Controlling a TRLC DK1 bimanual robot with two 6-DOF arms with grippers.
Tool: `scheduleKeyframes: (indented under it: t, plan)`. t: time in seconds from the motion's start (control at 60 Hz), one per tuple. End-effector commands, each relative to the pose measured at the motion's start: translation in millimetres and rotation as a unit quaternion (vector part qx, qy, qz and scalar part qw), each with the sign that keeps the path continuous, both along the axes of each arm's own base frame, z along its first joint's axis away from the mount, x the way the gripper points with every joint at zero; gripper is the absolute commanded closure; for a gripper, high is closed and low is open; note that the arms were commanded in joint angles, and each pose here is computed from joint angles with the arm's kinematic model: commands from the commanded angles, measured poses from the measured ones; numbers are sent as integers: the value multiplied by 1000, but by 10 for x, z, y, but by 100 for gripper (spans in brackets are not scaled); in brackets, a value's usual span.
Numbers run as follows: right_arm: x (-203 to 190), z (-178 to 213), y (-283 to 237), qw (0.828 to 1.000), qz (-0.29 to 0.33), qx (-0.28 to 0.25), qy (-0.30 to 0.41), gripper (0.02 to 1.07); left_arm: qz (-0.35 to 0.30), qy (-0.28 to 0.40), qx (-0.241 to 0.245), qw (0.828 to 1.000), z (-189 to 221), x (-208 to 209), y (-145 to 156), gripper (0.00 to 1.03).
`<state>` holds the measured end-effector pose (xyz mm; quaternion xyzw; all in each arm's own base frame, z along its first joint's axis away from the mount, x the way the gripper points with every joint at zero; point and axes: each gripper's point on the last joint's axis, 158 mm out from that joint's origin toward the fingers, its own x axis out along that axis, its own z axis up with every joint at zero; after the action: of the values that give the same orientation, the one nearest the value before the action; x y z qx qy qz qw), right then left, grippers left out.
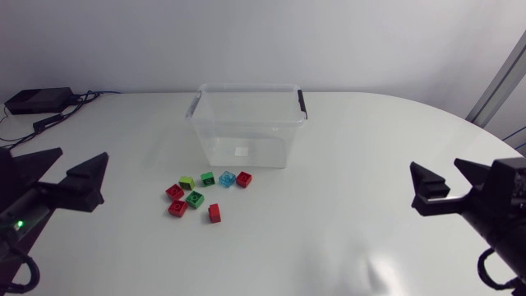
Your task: Place the duplo bricks in the container
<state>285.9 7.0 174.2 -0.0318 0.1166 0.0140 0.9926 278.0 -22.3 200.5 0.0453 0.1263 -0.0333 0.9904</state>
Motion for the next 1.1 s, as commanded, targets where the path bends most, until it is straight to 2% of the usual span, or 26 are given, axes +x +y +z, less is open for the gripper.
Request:
scheduleKeyframes:
  t: [0.0, 0.05, 0.1, 0.15, 0.283, 0.383, 0.517, 0.667, 0.8, 0.867, 0.933, 1.05, 1.083]
  plan:
    - [128, 81, 160, 999, 24, 8, 21, 6, 0, 75, -2, 997, -136, 186, -43, 10]
    - [206, 90, 261, 999, 36, 12, 35, 6, -2, 150, 18, 989, -347, 315, -50, 10]
    - [254, 83, 322, 998, 42, 14, 44, 6, -4, 197, 34, 980, -511, 374, -40, 10]
    - [322, 69, 423, 997, 51, 18, 61, 6, -7, 261, 52, 964, -723, 456, -23, 10]
    - [425, -34, 637, 991, 74, 31, 108, 6, -37, 335, 69, 939, -1087, 590, -146, 10]
    - [448, -131, 835, 984, 98, 37, 144, 6, -52, 408, 72, 909, -1455, 606, -218, 10]
    - [419, -242, 1134, 970, 139, 46, 194, 6, -79, 473, 63, 875, -1879, 584, -355, 12]
    - [342, -440, 1475, 951, 184, 15, 248, 6, -105, 516, 50, 849, -2076, 511, -499, 12]
    - [290, -688, 1744, 929, 215, 2, 301, 6, -119, 531, 59, 837, -2184, 453, -622, 15]
    - [237, -866, 1847, 910, 234, 0, 341, 6, -124, 542, 62, 829, -2272, 436, -682, 21]
    - [202, -971, 1957, 895, 261, -13, 361, 6, -123, 549, 60, 824, -2333, 445, -703, 32]
    - [268, -1055, 2123, 887, 284, -24, 363, 6, -143, 560, 37, 816, -2425, 415, -820, 50]
    - [276, -1097, 2189, 883, 289, -27, 369, 6, -143, 561, 35, 815, -2466, 424, -828, 59]
